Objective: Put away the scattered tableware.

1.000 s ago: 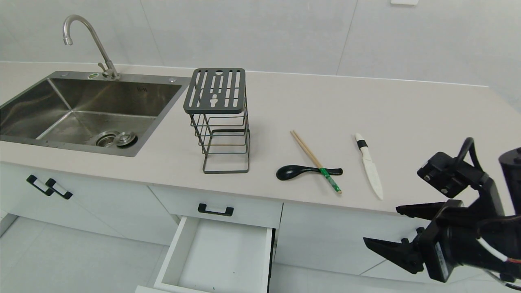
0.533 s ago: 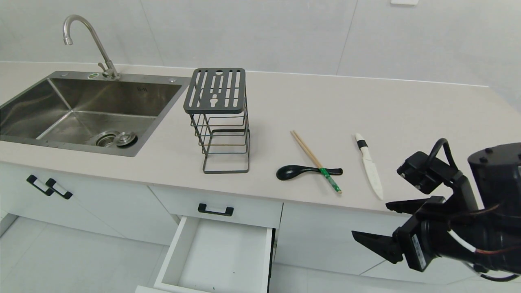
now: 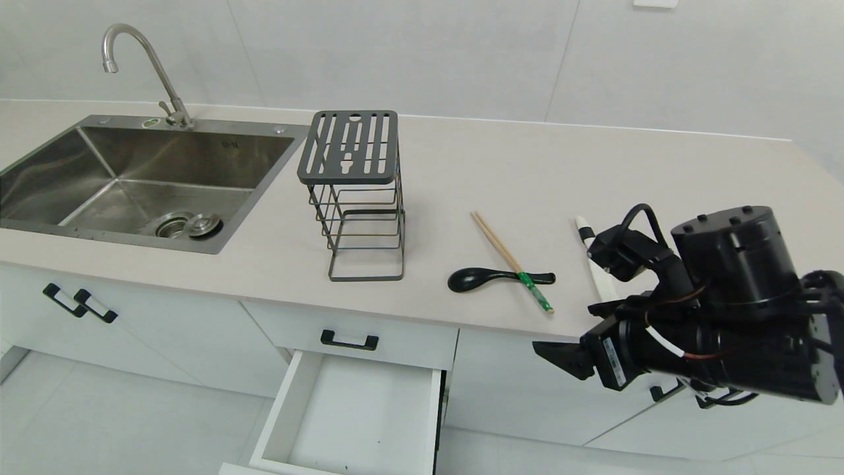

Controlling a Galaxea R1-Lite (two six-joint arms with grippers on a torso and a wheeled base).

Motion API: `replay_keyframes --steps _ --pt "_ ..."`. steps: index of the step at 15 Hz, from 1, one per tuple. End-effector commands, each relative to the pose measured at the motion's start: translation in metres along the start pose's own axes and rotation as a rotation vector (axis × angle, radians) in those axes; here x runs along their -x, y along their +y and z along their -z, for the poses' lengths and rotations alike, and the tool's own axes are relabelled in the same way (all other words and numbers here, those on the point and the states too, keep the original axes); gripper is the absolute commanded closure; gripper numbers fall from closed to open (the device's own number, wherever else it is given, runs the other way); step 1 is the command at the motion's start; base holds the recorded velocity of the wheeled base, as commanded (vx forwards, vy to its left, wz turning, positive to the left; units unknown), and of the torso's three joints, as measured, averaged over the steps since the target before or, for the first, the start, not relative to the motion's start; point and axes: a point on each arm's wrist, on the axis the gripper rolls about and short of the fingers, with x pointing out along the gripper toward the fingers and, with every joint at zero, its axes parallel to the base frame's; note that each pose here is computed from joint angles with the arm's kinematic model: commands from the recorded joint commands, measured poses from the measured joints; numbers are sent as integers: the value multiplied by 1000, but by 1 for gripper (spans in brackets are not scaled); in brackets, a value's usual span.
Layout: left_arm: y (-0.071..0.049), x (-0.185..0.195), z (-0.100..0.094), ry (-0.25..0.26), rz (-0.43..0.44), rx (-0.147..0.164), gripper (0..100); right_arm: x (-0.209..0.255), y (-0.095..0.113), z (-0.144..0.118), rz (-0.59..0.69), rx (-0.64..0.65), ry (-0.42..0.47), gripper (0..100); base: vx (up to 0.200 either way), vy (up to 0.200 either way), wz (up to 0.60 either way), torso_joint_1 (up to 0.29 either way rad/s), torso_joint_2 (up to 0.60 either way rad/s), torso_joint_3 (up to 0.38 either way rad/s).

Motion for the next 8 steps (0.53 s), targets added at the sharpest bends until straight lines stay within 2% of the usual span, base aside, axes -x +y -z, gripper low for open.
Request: replay_keyframes --steps 1,3,8 --pt "0 0 0 0 0 0 0 -16 -5 -1 20 -14 36 0 0 0 0 0 0 0" --pt "0 0 0 1 0 0 0 -27 -10 -4 68 -24 49 0 0 0 0 0 0 0" --pt "0 0 0 0 0 0 0 -57 -12 -15 79 -36 73 0 0 0 0 0 0 0"
